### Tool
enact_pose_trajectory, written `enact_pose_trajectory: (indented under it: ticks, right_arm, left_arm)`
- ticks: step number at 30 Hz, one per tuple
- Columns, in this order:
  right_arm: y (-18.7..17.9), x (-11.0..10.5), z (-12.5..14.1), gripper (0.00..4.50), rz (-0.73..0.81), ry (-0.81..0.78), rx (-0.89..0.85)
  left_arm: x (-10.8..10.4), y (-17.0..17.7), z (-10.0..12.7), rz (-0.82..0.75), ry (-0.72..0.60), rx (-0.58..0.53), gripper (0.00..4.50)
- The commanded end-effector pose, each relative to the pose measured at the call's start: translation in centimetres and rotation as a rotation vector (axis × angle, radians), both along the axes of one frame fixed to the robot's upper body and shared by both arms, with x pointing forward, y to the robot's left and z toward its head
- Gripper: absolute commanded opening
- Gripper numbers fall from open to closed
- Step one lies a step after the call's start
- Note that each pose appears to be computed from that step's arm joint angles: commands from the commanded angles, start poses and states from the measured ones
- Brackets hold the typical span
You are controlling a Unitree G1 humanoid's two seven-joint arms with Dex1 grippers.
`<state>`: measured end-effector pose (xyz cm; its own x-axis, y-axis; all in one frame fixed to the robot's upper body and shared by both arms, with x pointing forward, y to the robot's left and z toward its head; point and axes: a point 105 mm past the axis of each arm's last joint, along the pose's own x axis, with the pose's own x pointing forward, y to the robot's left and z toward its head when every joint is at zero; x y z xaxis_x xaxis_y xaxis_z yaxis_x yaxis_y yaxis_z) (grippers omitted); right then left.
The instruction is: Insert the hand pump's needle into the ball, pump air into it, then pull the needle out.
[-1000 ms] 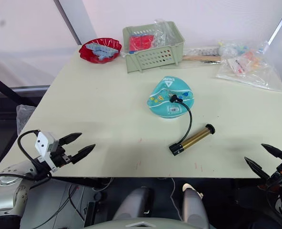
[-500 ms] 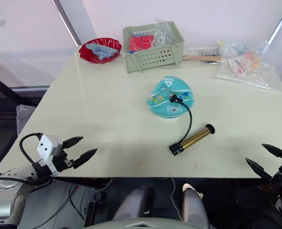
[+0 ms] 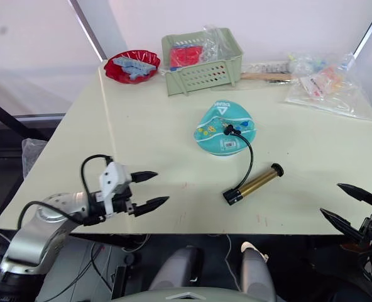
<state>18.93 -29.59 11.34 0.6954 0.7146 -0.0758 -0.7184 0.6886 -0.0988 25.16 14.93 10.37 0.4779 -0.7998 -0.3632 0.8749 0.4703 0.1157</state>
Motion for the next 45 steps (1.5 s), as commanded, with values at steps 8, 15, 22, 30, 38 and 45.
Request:
enact_pose_trajectory:
  ticks: [8, 15, 22, 30, 38, 45]
  right_arm:
    - [1.6, -0.5, 1.8, 4.5, 0.085, -0.077, -0.027]
    - [2.2, -0.7, 2.3, 4.5, 0.108, -0.109, -0.035]
    - [1.8, -0.8, 1.9, 4.5, 0.071, -0.124, -0.051]
    - [1.9, -0.9, 1.6, 4.5, 0.049, -0.137, -0.056]
    - [1.6, -1.2, 1.7, 4.5, 0.026, -0.146, -0.069]
    - [1.6, -1.2, 1.6, 4.5, 0.017, -0.148, -0.075]
  left_arm:
    - [0.9, -6.4, 1.8, -0.222, -0.038, -0.059, 4.3]
    - [2.6, -11.0, 2.2, -0.292, -0.057, -0.085, 4.3]
    - [3.3, -16.3, 2.2, -0.383, -0.038, -0.054, 4.3]
    - [5.3, -20.3, 2.2, -0.399, -0.023, 0.016, 4.3]
    - [5.3, -22.8, 0.5, -0.375, 0.007, 0.095, 4.3]
    - [4.1, -24.4, -1.0, -0.369, 0.077, 0.127, 4.3]
